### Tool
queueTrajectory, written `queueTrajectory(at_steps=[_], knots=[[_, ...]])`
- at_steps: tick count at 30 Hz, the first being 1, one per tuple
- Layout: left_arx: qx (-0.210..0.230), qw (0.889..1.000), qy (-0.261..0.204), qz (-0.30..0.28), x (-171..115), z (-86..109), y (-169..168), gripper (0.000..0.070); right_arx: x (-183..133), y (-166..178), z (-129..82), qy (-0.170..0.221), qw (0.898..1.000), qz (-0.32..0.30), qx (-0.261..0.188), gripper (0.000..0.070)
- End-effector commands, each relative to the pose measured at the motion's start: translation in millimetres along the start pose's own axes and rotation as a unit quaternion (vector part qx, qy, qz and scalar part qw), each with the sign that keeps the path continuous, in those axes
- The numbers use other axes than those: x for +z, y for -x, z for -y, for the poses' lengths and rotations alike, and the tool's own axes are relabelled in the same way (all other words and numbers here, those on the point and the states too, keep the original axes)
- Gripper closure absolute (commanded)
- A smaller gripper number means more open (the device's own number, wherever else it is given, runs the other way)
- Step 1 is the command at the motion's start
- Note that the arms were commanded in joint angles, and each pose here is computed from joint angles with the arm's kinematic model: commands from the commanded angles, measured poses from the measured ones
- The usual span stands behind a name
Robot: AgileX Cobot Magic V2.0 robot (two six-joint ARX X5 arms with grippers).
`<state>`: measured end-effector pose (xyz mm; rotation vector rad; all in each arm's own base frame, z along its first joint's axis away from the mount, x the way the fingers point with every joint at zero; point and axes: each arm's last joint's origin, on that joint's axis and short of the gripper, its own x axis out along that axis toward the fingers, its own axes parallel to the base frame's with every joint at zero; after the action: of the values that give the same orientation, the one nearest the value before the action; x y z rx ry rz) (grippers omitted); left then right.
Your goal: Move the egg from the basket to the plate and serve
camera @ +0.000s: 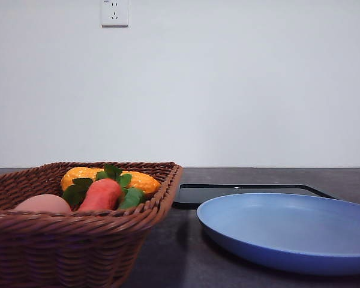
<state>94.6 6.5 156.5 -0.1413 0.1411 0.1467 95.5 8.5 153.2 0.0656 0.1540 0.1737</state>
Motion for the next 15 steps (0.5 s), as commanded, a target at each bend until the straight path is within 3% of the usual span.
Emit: queueTrajectory(at_steps=[1, 4, 9, 15], knots=[[0.0, 1.0, 0.002, -0.015, -9.2, -1.0, -2.7, 0.07, -1.0, -0.4, 0.1, -0.011, 1.0, 0.002, 0.001, 0.07], [0.0, 1.0, 0.027, -0.015, -9.2, -1.0, -2.7, 0.07, -1.0, -0.4, 0.0, -0.034, 0.999, 0.003, 0.002, 0.07], [-0.004, 0.993, 0.113, -0.016, -9.3, -0.7, -2.7, 0.07, -0.9, -0.4, 0.1, -0.088, 0.996, 0.003, 0.001, 0.07], [-0.022, 0.989, 0.142, -0.019, -6.6, 0.7, -1.6, 0.07, 4.5, 1.3, -0.5, -0.124, 0.992, 0.01, 0.003, 0.07]])
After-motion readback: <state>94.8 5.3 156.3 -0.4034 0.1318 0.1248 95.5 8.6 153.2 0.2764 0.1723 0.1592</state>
